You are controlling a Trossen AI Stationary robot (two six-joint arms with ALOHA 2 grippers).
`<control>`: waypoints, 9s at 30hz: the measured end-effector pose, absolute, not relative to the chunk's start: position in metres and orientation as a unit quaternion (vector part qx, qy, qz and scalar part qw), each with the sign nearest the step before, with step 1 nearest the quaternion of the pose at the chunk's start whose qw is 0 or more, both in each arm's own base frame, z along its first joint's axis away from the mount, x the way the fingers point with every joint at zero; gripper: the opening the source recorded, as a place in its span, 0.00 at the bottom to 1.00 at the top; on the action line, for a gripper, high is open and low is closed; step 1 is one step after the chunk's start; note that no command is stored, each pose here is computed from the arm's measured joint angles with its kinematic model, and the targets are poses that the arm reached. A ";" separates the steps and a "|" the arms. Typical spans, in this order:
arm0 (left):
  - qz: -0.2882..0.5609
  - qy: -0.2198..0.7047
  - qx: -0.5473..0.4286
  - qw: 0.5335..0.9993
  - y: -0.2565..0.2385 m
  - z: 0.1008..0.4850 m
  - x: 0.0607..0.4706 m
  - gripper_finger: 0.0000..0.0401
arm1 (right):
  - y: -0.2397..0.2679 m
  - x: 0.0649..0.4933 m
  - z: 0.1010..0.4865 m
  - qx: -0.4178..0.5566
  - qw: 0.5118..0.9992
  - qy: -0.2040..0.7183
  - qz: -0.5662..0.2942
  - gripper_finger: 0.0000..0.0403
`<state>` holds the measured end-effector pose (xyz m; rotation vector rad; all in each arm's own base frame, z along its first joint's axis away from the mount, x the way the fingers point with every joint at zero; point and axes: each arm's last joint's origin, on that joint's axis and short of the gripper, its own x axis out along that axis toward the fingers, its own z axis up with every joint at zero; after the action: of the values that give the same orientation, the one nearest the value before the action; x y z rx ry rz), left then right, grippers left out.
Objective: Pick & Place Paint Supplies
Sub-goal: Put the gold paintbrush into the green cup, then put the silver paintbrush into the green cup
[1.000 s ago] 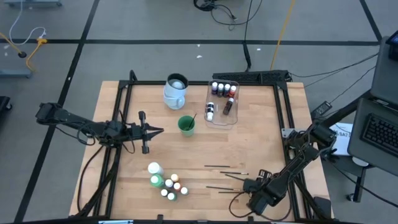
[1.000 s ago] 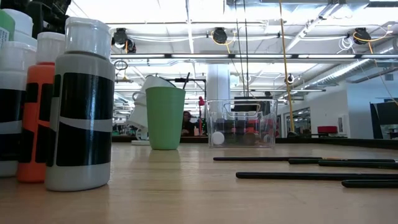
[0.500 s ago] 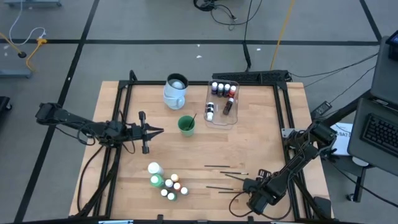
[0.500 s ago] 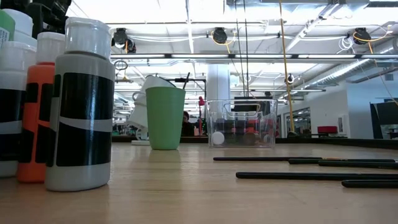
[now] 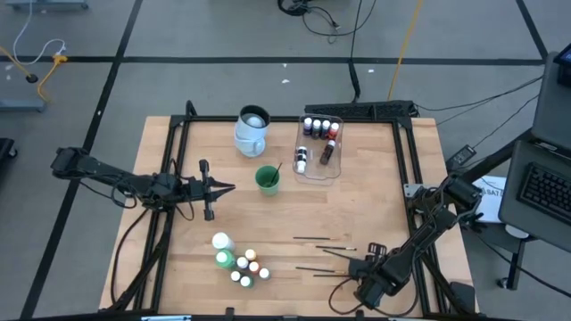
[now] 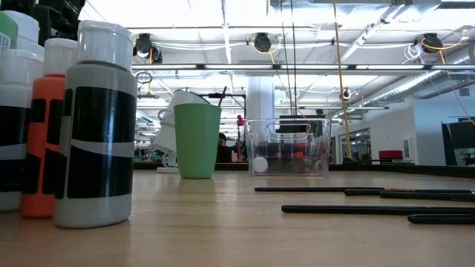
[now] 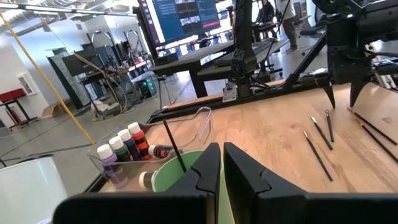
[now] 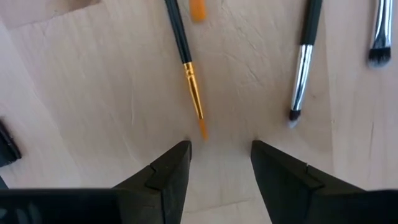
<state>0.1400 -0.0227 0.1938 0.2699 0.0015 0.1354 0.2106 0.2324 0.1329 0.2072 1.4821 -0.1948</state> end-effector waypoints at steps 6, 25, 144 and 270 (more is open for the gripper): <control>0.067 0.001 0.135 0.989 -0.023 0.194 0.140 0.06 | 0.233 0.212 0.134 0.097 0.734 0.666 -0.093 0.42; 0.067 0.001 0.143 0.987 -0.023 0.194 0.140 0.06 | 0.234 0.220 0.135 0.099 0.763 0.633 -0.088 0.41; -0.146 -0.013 0.179 0.973 -0.080 0.278 0.300 0.48 | 0.065 0.290 0.185 -0.210 0.975 0.043 0.050 0.00; 0.089 0.017 0.107 0.990 -0.005 0.338 0.100 0.02 | 0.075 0.271 0.163 -0.134 0.986 0.080 0.063 0.00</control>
<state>0.0999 -0.0049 0.3380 0.2144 0.0333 0.1786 0.2708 0.0753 0.1629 -0.2684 0.1600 0.1274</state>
